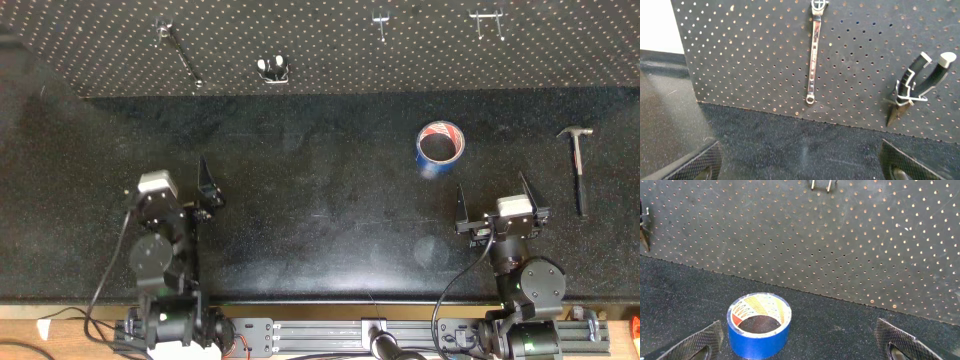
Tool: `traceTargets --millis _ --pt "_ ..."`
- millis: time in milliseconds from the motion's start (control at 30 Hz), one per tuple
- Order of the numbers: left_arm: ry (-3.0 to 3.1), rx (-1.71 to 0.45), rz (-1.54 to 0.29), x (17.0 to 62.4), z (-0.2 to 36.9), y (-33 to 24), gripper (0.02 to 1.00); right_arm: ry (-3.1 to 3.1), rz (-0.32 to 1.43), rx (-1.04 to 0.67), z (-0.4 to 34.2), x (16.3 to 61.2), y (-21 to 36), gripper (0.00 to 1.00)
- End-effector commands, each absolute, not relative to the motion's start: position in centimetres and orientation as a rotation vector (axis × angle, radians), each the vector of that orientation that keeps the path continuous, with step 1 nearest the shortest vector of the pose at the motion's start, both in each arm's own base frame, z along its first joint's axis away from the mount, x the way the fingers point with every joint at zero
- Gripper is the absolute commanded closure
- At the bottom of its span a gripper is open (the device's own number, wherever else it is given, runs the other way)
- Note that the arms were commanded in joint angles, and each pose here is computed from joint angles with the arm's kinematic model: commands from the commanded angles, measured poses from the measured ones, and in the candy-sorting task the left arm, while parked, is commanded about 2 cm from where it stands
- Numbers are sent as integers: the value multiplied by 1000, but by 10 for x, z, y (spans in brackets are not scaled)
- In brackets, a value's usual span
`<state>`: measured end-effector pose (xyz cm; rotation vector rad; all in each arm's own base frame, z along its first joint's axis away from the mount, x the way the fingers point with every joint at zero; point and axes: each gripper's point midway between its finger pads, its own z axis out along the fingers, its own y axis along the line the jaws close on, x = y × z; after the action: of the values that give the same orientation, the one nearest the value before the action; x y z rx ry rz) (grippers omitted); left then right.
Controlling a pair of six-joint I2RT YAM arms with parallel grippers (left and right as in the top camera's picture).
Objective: Place Tools Onto Pegboard
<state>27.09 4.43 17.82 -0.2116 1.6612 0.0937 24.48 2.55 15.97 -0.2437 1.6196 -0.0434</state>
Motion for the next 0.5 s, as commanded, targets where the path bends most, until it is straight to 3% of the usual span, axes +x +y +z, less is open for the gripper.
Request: traceTargets --millis 33,200,500 --pt "1600 -190 79 252 167 39 23 1621 -37 -232 158 245 25 12" --pt "1651 -35 16 246 155 9 23 1621 -37 -232 158 245 25 12" --pt "1651 -14 -4 246 155 2 23 1621 -37 -232 158 245 25 12"
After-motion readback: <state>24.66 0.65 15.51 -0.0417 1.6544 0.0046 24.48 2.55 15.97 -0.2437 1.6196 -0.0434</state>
